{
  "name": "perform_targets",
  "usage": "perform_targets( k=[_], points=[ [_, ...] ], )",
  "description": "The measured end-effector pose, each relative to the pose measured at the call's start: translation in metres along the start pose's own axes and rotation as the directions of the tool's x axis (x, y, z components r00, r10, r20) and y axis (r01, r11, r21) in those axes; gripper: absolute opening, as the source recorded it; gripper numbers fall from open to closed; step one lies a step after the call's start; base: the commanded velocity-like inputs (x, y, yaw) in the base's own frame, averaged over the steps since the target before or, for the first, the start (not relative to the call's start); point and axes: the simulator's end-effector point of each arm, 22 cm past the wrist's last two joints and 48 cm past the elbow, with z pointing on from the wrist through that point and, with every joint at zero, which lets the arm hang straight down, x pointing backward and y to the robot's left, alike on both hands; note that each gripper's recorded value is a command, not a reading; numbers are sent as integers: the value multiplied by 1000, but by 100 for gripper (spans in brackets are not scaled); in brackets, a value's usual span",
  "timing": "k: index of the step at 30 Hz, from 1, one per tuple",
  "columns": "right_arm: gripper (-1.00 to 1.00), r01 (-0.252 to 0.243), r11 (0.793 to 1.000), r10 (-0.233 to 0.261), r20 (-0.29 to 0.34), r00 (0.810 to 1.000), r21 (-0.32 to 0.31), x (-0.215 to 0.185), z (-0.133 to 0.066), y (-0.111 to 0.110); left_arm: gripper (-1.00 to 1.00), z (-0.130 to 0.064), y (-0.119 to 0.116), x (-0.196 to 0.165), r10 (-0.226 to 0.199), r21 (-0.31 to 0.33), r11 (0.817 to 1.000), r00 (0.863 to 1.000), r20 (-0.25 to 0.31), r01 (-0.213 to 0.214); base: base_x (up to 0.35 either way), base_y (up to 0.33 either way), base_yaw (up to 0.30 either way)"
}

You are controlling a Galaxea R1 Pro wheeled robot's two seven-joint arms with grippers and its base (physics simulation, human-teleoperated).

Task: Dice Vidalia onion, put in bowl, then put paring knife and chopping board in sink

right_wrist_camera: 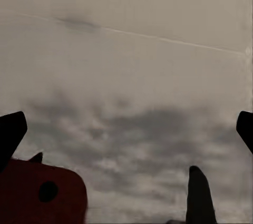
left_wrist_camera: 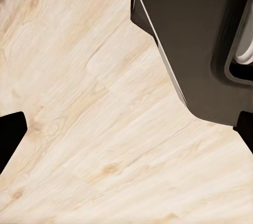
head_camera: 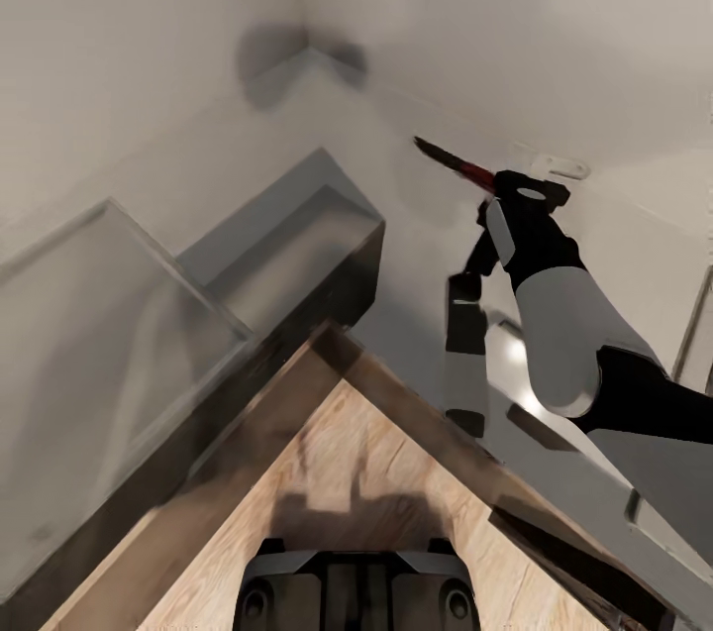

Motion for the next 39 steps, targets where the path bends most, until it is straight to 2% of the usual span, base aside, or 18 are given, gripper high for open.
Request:
perform_targets(
  k=[14, 25, 39],
  points=[
    [100, 2, 1000, -2, 0, 1000, 1, 0, -1, 1, 100, 0, 1, 0, 1, -1, 1000, 1000, 1, -1, -67, 9, 0],
    [100, -2, 1000, 2, -3, 1000, -8, 1, -4, 8, 100, 0, 2, 0, 2, -1, 1000, 1000, 1, -2, -211, 159, 0],
    [100, -1, 1000, 1, -1, 1000, 5, 0, -5, 5, 100, 0, 2, 1, 1, -3, 1000, 1000, 0, -1, -12, 9, 0]
  ],
)
